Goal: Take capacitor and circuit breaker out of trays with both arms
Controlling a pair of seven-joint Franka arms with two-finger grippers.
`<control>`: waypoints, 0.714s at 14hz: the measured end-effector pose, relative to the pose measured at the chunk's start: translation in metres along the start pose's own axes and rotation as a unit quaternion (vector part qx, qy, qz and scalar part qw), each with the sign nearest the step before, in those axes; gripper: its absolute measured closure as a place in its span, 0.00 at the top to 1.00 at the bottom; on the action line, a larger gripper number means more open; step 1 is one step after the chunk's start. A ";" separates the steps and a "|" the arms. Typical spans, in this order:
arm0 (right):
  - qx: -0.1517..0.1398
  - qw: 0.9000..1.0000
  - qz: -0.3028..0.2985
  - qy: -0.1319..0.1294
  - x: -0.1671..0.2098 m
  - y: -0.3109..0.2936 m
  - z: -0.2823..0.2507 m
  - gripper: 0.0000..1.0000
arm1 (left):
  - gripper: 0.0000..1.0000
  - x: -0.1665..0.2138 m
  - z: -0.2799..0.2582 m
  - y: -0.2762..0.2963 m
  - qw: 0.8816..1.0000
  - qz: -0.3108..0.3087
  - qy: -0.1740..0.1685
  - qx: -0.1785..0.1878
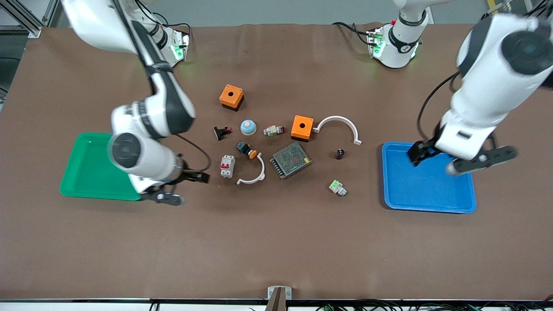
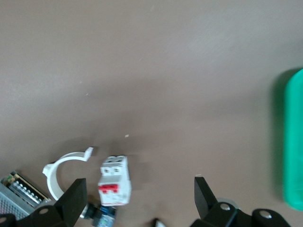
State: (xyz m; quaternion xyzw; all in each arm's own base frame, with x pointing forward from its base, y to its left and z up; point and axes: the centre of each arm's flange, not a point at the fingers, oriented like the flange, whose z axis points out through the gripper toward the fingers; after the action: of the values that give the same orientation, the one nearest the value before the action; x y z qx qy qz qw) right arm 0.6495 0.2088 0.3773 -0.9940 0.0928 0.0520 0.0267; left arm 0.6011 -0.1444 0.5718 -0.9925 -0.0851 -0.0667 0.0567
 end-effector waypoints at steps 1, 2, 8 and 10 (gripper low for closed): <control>-0.008 1.000 -0.017 0.001 0.007 0.026 -0.016 1.00 | 1.00 -0.003 -0.014 -0.018 1.000 0.016 -0.005 0.010; -0.022 0.999 -0.032 0.001 0.013 0.054 -0.030 1.00 | 1.00 -0.007 -0.027 -0.039 0.999 0.032 -0.015 0.008; -0.040 0.996 -0.078 -0.031 0.011 0.190 -0.106 1.00 | 1.00 -0.037 -0.079 -0.115 0.997 0.048 -0.057 -0.012; -0.036 0.997 -0.064 -0.036 0.007 0.225 -0.128 1.00 | 1.00 -0.049 -0.084 -0.113 0.996 0.050 -0.065 -0.021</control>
State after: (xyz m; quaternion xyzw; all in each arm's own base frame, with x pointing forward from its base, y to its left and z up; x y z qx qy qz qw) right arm 0.6264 -0.0211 0.4935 -0.9957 0.0256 0.0896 -0.0020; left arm 0.5232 -0.0522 0.6586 -0.9987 -0.0379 -0.0007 0.0331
